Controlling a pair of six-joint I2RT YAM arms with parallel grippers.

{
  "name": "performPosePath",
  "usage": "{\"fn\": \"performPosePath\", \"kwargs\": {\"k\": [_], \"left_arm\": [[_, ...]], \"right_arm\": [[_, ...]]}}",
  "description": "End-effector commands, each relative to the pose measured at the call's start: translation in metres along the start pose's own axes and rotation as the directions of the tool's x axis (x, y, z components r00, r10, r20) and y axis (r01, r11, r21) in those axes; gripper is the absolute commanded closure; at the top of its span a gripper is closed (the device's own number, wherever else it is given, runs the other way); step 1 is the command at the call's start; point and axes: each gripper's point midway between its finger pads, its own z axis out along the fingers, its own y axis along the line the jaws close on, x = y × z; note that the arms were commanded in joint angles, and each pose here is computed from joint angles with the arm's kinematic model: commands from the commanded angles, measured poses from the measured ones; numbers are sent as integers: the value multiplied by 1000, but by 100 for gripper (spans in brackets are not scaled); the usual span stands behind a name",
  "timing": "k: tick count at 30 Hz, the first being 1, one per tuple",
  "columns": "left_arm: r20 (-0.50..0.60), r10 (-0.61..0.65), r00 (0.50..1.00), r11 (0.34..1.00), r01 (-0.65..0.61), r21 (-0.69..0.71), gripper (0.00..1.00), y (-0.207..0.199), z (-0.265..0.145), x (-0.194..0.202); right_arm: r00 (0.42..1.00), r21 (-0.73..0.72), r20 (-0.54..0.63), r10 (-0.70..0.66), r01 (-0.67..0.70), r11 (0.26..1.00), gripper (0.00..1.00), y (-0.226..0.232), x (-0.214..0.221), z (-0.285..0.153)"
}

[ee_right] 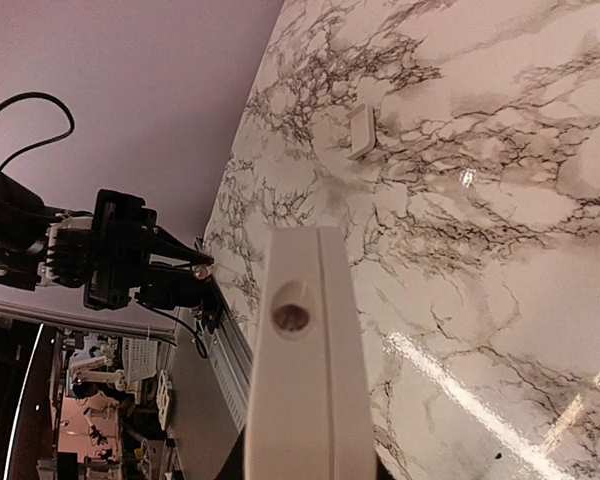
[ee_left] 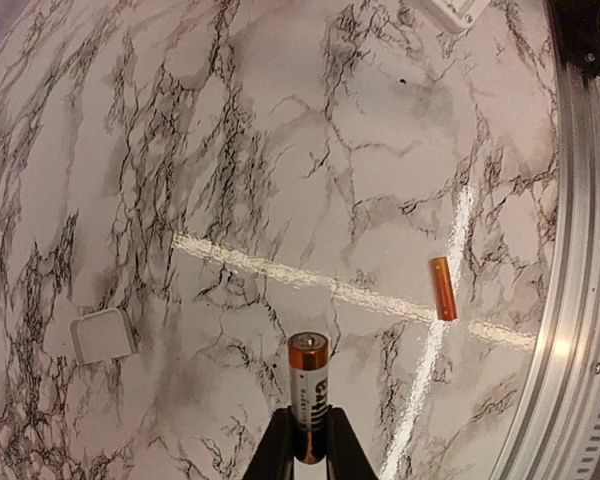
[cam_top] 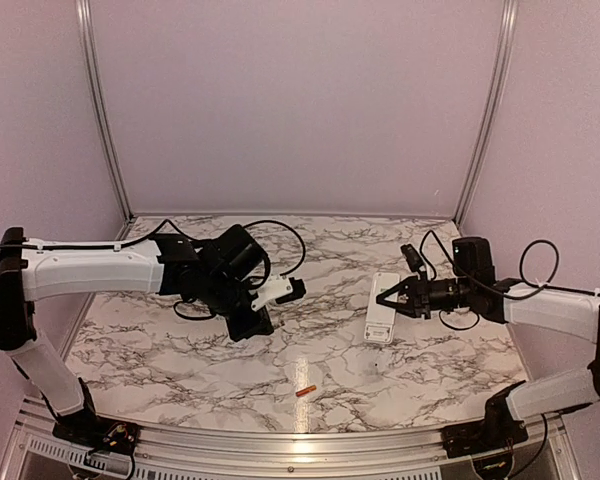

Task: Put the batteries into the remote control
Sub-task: Pick up the battery from the center of the board, then place the battery in the battery compartment.

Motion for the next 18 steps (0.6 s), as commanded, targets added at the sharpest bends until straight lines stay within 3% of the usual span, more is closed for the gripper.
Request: {"fn": "performPosePath", "kwargs": {"k": [1, 9, 18], "left_arm": [[234, 116, 965, 991, -129, 42, 100, -31, -36, -60], [326, 228, 918, 959, -270, 88, 99, -82, -48, -102], [354, 241, 904, 942, -305, 137, 97, -106, -38, -116]], "right_arm": [[998, -60, -44, -40, 37, 997, 100, 30, -4, 20], [990, -128, -127, -60, 43, 991, 100, 55, 10, 55], [981, -195, -176, -80, 45, 980, 100, 76, 21, 75]]}}
